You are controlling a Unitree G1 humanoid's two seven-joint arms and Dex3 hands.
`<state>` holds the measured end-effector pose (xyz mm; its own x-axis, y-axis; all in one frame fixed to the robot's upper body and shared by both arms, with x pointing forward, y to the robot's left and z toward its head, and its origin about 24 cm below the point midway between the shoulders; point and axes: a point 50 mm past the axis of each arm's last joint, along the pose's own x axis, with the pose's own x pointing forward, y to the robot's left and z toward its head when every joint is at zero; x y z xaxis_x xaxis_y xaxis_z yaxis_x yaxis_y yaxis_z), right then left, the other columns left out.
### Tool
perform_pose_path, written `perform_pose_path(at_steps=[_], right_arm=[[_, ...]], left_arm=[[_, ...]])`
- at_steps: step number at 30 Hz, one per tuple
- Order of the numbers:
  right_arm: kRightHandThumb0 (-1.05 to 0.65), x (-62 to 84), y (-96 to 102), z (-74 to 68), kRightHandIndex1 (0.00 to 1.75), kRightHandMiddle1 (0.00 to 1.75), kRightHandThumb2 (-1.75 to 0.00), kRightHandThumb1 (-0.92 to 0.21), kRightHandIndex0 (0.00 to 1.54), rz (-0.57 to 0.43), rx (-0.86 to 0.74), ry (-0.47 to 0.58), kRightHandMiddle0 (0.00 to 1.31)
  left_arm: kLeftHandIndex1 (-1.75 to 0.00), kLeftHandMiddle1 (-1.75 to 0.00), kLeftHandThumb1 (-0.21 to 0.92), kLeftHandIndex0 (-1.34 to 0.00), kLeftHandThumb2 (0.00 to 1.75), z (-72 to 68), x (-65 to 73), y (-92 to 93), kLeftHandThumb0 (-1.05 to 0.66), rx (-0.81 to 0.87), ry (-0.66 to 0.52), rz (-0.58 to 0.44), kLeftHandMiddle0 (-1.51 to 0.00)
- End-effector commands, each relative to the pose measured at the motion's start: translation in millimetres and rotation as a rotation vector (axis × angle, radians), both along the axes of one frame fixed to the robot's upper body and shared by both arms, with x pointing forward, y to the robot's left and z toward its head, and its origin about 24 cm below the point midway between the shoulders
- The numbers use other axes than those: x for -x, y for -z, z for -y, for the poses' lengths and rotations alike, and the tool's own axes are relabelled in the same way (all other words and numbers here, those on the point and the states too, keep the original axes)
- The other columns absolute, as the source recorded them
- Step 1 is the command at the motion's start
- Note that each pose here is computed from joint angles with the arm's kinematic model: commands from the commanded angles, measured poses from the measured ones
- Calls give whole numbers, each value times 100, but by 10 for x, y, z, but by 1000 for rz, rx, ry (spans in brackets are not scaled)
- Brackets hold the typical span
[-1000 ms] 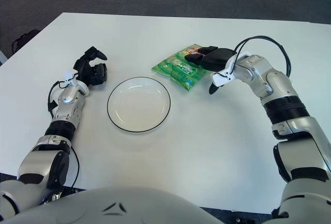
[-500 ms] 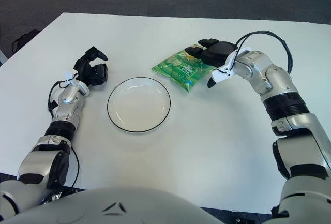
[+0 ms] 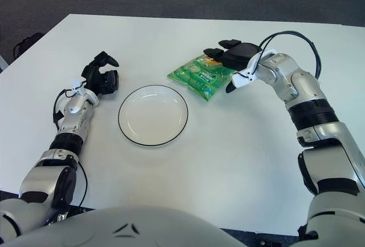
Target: Put the snack into the plate.
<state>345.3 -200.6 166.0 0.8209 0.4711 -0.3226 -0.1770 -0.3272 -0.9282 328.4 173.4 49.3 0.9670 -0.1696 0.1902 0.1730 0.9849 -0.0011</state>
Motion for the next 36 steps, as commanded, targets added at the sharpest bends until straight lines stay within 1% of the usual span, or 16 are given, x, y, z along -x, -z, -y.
perform_pose_path(at_steps=[1,11,21,24,30,36], right_arm=[[-104,-33,-64,-14,0,0,-19,-84,0,9,-7,9,0],[-103,-74,-70,-44,0,0,-18,-85,0,-20,-7,27,0],[-98,-128,-2,-98,0,0,-17,-83,0,-79,33,52,0],[-97,-165,30,-129,0,0,-17,-83,0,-92,56,59,0],[-100,-217,67,-153,0,0,-18,-86,0,-97,85,57,0],[-104,-273,145,-170,0,0,-18,-88,0,-113,90,63,0]], left_arm=[[-175,-175,39,-55,122,-43,330,539,-45,-9,-14,-185,-121],[-175,-175,38,-56,124,-30,332,538,-46,-13,-14,-181,-121],[-175,-175,39,-55,123,-17,341,539,-45,-11,-17,-175,-121],[-175,-175,39,-55,122,-8,344,537,-45,-10,-15,-174,-121],[-175,-175,39,-55,122,6,349,531,-45,-4,-9,-169,-120],[-175,-175,39,-55,122,28,352,521,-45,10,-3,-156,-119]])
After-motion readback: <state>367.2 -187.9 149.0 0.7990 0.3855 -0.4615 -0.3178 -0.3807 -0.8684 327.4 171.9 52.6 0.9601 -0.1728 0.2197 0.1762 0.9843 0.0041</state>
